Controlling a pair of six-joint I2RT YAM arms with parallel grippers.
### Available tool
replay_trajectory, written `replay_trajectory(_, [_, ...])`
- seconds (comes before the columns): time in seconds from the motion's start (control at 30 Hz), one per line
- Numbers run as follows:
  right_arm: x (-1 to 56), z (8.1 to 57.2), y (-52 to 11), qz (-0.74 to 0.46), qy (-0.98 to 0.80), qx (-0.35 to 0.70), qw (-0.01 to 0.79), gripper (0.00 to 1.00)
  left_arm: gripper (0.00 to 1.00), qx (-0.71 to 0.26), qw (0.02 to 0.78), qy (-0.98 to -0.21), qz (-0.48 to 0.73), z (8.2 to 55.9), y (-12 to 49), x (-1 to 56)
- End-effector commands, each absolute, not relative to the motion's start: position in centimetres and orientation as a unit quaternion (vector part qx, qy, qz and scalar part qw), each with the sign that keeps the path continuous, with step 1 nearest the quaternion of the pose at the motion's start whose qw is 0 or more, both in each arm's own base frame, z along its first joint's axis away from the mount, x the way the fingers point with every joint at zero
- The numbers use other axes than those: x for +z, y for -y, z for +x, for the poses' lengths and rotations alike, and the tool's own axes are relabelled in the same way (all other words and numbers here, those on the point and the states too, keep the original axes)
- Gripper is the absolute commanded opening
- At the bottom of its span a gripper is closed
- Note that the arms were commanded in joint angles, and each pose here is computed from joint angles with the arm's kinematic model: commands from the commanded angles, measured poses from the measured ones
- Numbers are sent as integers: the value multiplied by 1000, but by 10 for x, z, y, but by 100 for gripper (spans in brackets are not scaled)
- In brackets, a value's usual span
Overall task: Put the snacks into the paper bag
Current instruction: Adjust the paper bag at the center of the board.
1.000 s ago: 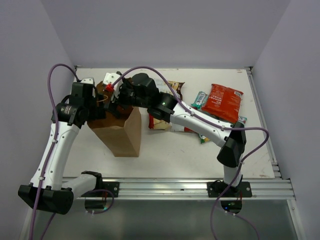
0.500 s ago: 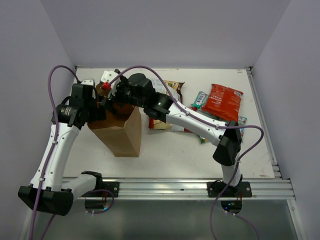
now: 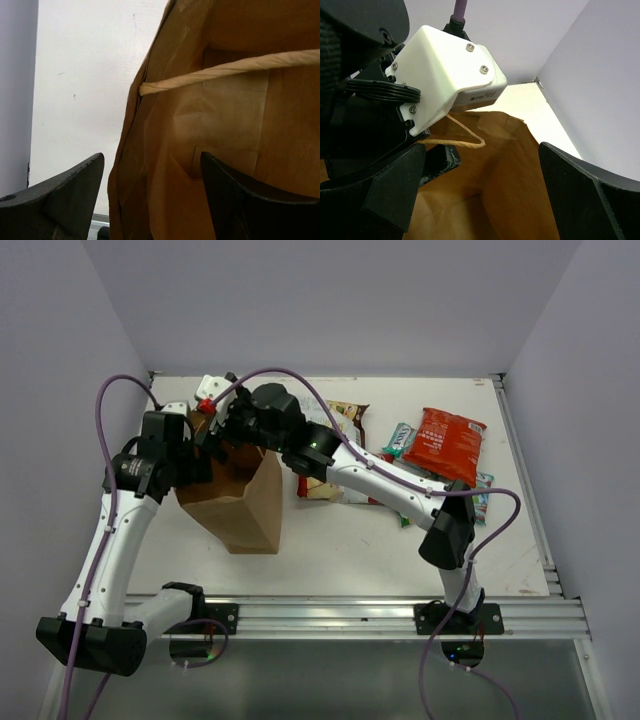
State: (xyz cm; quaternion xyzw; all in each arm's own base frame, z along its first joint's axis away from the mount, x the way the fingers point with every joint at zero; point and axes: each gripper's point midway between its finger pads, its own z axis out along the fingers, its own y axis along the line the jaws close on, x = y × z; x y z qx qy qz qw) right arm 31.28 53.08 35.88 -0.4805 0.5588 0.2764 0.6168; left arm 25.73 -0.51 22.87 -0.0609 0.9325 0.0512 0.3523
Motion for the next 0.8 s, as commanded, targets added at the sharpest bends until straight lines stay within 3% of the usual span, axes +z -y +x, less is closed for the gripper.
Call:
replay_trajectory(0.0, [379, 330, -530, -456, -551, 252, 651, 98, 82, 29, 366, -930, -32, 256, 13, 233])
replay_trajectory(0.77, [411, 347, -518, -408, -570, 228, 676, 99, 84, -16, 388, -921, -15, 246, 27, 238])
